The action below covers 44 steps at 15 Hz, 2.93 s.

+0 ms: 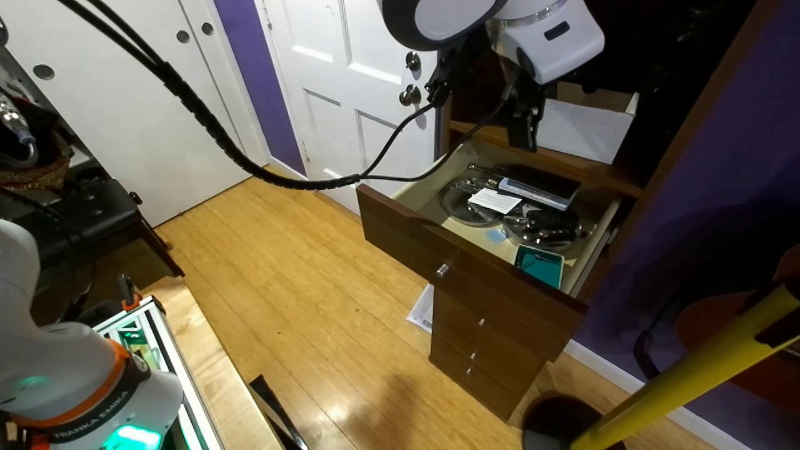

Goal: Put the small white drawer in the top drawer and then close the drawer

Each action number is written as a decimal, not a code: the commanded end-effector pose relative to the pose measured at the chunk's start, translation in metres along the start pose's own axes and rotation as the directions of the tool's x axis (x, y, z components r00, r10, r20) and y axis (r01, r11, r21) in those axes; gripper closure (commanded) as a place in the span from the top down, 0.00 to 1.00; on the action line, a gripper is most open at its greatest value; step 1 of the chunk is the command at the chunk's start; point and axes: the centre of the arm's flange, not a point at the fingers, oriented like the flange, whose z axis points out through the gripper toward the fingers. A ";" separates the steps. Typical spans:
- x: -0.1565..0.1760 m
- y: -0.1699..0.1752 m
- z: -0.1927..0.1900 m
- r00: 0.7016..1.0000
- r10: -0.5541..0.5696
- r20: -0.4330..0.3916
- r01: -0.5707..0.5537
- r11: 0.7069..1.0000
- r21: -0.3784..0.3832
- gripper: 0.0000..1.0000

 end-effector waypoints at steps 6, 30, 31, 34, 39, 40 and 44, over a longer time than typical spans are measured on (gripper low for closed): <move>0.006 -0.001 -0.003 0.999 0.024 -0.025 -0.025 0.999 -0.047 0.66; -0.040 0.050 -0.104 0.944 -0.308 0.117 0.319 0.943 -0.092 0.01; -0.042 0.058 -0.110 0.920 -0.366 0.138 0.378 0.923 -0.073 0.01; -0.040 0.084 -0.119 0.834 -0.523 0.174 0.535 0.845 -0.024 0.01; -0.027 0.091 -0.112 0.762 -0.613 0.209 0.625 0.781 0.012 0.04; -0.025 0.095 -0.111 0.750 -0.626 0.211 0.638 0.770 0.020 0.04; -0.026 0.096 -0.109 0.738 -0.639 0.216 0.650 0.759 0.026 0.01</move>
